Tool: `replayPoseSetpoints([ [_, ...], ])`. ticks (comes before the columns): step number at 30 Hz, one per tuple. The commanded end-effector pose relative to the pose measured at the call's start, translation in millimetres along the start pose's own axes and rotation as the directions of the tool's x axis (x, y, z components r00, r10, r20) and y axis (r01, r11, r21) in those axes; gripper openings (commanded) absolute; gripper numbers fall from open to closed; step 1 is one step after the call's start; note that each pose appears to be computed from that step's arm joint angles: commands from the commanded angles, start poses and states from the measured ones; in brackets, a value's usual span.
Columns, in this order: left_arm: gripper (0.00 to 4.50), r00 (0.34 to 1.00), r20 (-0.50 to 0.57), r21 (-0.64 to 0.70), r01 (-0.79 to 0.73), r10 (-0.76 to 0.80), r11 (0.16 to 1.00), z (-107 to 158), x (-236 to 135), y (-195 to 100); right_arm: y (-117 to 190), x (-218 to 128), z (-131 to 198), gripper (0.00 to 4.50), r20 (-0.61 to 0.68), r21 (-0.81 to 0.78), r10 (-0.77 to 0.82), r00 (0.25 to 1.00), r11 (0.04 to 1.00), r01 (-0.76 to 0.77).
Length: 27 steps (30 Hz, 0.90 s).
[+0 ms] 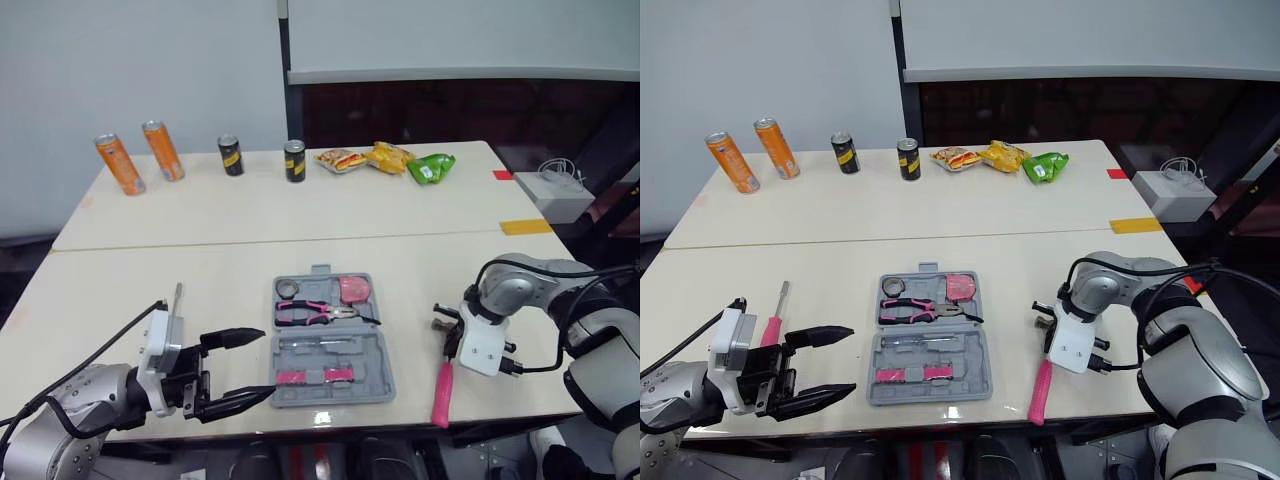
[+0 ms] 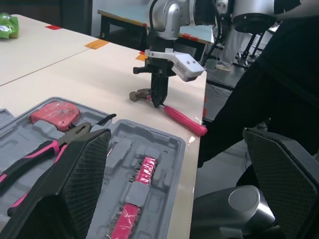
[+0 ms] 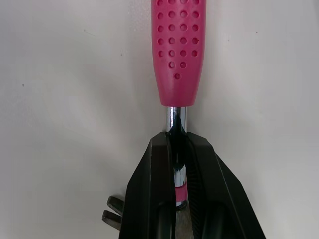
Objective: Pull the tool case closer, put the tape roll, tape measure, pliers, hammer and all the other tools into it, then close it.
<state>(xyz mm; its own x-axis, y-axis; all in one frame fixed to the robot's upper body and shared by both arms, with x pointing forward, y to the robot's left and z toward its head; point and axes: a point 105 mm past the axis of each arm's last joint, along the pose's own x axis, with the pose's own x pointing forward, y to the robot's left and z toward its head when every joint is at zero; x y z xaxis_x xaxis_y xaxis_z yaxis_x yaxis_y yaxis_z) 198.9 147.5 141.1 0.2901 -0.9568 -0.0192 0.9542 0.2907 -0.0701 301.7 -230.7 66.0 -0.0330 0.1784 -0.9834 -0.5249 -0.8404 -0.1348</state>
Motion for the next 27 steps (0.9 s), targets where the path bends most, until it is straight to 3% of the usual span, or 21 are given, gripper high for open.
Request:
replayPoseSetpoints([
  [1,4.5,1.0,0.029,0.042,0.006,-0.007,0.999,8.6,1.8,-5.1,5.2,-23.0,-1.4,0.03,0.036,0.265,-0.177,0.984,0.951,0.162],
  [3,4.5,0.999,0.032,0.04,0.001,-0.002,0.999,7.7,1.5,-5.2,5.4,-34.1,5.1,0.03,0.058,0.396,-0.269,0.961,0.89,0.225],
  [6,4.5,0.999,0.036,0.037,-0.005,0.004,0.999,7.1,1.1,-5.2,-0.9,-46.3,20.9,0.03,0.052,0.7,-0.443,0.895,0.655,0.284],
  [8,4.5,0.999,0.039,0.035,-0.007,0.005,0.999,6.8,2.0,-4.8,-6.6,-50.2,23.5,0.03,-0.06,0.88,-0.527,0.848,0.372,0.294],
  [11,4.5,0.999,0.041,0.034,-0.008,0.007,0.999,6.8,2.4,-4.0,-5.3,-46.9,30.9,0.03,-0.192,0.967,-0.539,0.82,0.04,0.253],
  [14,4.5,0.999,0.042,0.033,-0.008,0.007,0.999,7.1,2.7,-2.5,-6.8,-42.0,36.1,0.03,-0.295,0.955,-0.553,0.779,-0.193,0.225],
  [18,4.5,0.999,0.044,0.031,-0.007,0.006,0.999,7.3,3.0,-0.9,-11.8,-30.8,39.3,0.03,-0.389,0.894,-0.532,0.753,-0.415,0.169],
  [24,4.5,0.999,0.048,0.034,-0.006,0.004,0.999,9.2,4.3,0.3,-8.6,-21.8,38.4,0.03,-0.523,0.794,-0.397,0.755,-0.548,0.263],
  [27,4.5,0.999,0.047,0.033,-0.003,0.001,0.999,9.0,4.8,-0.2,-11.1,-19.0,36.0,0.03,-0.521,0.76,-0.409,0.749,-0.622,0.189],
])
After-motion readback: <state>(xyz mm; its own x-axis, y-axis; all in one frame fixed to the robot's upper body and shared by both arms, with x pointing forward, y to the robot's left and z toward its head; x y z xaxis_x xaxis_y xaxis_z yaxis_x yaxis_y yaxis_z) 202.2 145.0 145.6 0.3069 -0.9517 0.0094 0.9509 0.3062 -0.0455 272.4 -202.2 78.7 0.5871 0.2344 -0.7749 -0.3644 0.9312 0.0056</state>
